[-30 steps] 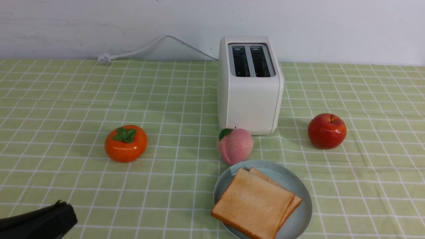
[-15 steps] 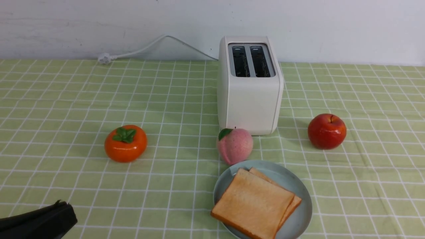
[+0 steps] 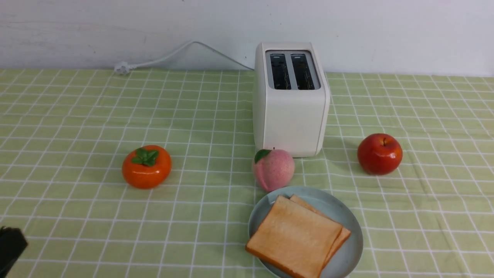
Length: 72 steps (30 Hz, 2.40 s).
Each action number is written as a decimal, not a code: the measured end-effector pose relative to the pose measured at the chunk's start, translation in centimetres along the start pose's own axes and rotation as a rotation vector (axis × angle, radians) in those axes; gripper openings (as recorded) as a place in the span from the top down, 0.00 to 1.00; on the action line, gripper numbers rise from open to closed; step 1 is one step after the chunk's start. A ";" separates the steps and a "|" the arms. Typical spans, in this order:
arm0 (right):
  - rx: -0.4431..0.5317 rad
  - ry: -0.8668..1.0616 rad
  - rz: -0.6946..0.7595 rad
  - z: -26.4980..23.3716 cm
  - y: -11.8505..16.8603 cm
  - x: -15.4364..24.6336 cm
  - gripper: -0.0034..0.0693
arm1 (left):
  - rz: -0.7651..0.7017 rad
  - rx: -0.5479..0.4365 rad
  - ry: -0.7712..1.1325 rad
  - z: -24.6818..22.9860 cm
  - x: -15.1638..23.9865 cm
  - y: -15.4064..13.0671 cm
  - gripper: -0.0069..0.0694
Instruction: Take toasted bread from bread machine on green coffee tablecloth place on plate.
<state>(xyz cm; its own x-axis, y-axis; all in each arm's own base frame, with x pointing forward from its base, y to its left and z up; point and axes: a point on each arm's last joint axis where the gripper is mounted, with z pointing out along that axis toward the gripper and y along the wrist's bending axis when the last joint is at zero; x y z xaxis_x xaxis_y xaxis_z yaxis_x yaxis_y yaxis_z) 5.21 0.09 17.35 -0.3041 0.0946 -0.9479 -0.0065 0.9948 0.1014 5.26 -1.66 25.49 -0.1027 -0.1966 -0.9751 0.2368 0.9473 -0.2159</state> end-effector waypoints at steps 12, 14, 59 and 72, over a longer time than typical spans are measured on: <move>0.000 -0.001 -0.001 0.0 0.0 0.0 0.93 | -0.053 -0.222 0.216 0.2 8.1 2.7 0.93; 0.000 -0.001 -0.001 0.0 0.0 0.0 0.92 | -0.054 -0.223 0.220 0.2 8.2 2.7 0.93; 0.000 -0.001 -0.003 0.0 0.0 0.0 0.85 | -0.055 -0.224 0.220 0.2 8.2 2.7 0.90; 0.000 -0.001 -0.003 0.0 0.0 0.0 0.82 | -0.054 -0.225 0.220 0.2 8.2 2.7 0.89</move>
<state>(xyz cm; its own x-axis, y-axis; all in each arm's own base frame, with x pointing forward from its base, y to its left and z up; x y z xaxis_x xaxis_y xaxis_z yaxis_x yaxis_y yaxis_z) 5.21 0.09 17.36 -0.3030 0.0918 -0.9486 -0.0071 0.9951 0.0985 5.20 -0.77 16.94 -0.3216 -0.2120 -0.9228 0.0086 0.9739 -0.2267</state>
